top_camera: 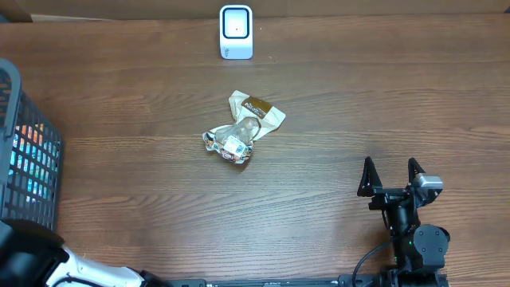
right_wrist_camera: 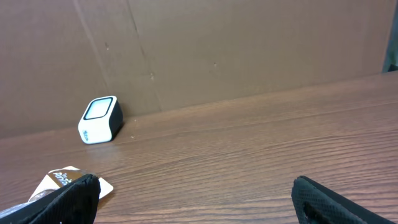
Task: Scan the item barcode
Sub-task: 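Reach the left gripper into the basket and grasp the teal packet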
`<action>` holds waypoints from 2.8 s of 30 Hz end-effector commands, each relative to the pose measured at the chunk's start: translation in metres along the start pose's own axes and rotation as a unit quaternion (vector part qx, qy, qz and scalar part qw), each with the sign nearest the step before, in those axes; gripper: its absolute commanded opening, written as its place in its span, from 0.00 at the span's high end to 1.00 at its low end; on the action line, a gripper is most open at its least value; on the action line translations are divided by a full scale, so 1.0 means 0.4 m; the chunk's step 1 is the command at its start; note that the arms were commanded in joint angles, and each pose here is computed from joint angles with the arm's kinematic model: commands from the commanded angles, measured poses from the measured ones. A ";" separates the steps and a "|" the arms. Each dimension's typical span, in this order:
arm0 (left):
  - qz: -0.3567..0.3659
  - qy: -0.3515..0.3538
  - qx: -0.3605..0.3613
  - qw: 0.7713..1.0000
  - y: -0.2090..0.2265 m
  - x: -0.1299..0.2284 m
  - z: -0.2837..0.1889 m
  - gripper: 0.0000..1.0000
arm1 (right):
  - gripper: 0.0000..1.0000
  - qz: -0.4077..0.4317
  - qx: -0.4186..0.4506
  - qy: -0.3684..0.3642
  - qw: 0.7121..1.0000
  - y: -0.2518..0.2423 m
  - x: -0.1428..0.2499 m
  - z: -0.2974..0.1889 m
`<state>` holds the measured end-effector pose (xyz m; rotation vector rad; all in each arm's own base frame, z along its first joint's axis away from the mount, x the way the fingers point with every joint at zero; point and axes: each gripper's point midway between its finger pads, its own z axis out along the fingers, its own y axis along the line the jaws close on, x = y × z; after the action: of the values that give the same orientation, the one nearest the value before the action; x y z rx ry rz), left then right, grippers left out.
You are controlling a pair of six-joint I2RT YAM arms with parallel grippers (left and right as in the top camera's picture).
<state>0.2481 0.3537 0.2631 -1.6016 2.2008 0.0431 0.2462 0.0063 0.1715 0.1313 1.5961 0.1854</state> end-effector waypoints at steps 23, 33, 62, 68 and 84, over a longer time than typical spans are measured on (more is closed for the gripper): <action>0.222 0.175 -0.024 0.959 -0.072 0.147 0.606 0.24 | 0.00 -0.002 0.008 -0.002 1.000 -0.010 0.004 0.001; 0.218 0.210 -0.031 0.953 -0.053 0.191 0.652 0.96 | 0.00 -0.002 0.008 -0.002 1.000 -0.010 0.004 0.001; 0.088 -0.050 0.026 0.995 -0.218 -0.081 0.035 0.96 | 0.00 -0.002 0.008 -0.002 1.000 -0.010 0.004 0.001; 0.027 -0.088 -0.002 0.996 -0.182 -0.095 -0.040 0.96 | 0.00 -0.002 0.008 -0.002 1.000 -0.010 0.004 0.001; -0.003 -0.115 0.064 0.991 -0.215 -0.076 -0.166 0.96 | 0.00 -0.002 0.008 -0.002 1.000 -0.010 0.004 0.001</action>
<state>0.3233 0.3542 0.3035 -1.5144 2.0927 0.1258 0.2463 0.0062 0.1715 0.1316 1.5960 0.1850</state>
